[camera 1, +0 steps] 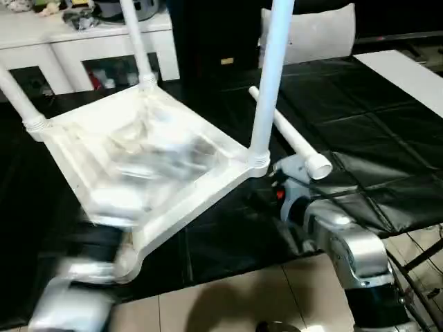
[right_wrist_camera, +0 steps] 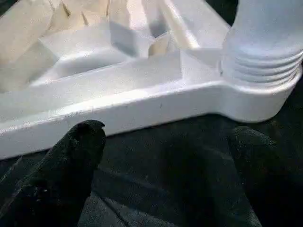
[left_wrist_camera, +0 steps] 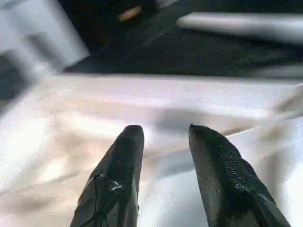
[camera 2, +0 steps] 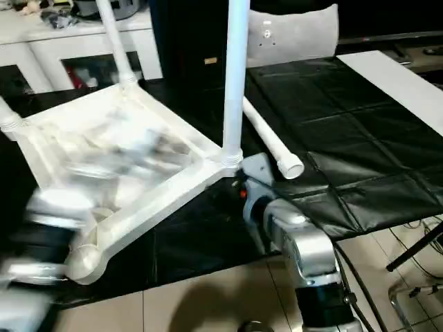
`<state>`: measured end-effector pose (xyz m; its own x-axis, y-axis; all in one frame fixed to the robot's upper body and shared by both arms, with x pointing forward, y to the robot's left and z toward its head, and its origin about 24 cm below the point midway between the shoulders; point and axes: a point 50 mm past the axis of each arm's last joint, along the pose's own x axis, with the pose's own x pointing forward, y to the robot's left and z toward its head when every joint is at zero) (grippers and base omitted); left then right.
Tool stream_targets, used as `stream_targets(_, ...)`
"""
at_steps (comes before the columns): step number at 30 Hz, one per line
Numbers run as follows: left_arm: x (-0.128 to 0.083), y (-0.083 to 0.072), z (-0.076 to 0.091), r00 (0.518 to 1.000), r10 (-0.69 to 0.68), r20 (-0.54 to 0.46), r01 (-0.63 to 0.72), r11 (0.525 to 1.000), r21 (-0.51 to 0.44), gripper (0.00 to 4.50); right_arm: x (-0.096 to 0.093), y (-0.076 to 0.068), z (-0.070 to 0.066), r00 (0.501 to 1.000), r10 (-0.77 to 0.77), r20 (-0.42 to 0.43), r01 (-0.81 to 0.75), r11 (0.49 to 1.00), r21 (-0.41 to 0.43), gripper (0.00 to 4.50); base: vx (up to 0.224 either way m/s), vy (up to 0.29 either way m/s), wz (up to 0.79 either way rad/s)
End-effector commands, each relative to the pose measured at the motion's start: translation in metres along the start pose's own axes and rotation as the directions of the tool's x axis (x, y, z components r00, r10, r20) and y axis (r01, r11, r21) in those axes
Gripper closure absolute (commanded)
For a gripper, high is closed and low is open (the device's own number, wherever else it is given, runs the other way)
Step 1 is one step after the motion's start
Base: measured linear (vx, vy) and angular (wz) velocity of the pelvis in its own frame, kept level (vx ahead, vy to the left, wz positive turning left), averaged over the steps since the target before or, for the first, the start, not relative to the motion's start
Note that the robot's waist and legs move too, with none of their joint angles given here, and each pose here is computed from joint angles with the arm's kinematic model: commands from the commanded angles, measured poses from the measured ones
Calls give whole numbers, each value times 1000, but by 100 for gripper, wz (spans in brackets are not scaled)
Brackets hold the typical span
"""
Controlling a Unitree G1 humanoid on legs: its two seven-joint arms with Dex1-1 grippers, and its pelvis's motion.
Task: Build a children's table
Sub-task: Rotate table base
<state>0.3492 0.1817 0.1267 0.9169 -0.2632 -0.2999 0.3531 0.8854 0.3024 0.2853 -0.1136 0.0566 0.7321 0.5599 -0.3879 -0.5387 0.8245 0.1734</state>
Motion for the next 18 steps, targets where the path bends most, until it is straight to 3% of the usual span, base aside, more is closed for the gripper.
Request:
stream_targets(1, -6, 14, -5, 997, 72, -37, -71, 997, 18, 285, 1, 2, 0, 1000, 0, -12, 0, 1000, 4, 0, 0, 0, 0)
stream_targets(5, -37, 65, -28, 944, 272, -185, -245, 957, 157, 315, 6, 5, -1, 1000, 6, -28, -6, 1000, 5, 0, 0, 0, 0)
stream_targets(7, -46, 73, -37, 920, 314, -235, -276, 944, 183, 336, 11, 7, -1, 999, 13, -34, -13, 1000, 0, 0, 0, 0, 0)
stream_targets(15, -55, 72, -53, 898, 312, -309, -259, 945, 201, 403, 19, 10, -3, 999, 16, -50, -16, 1000, 1, 0, 0, 0, 0)
stream_targets(18, -54, 57, -65, 906, 200, -373, -151, 976, 157, 435, 25, 12, -5, 998, 18, -65, -18, 1000, 2, 0, 0, 0, 0)
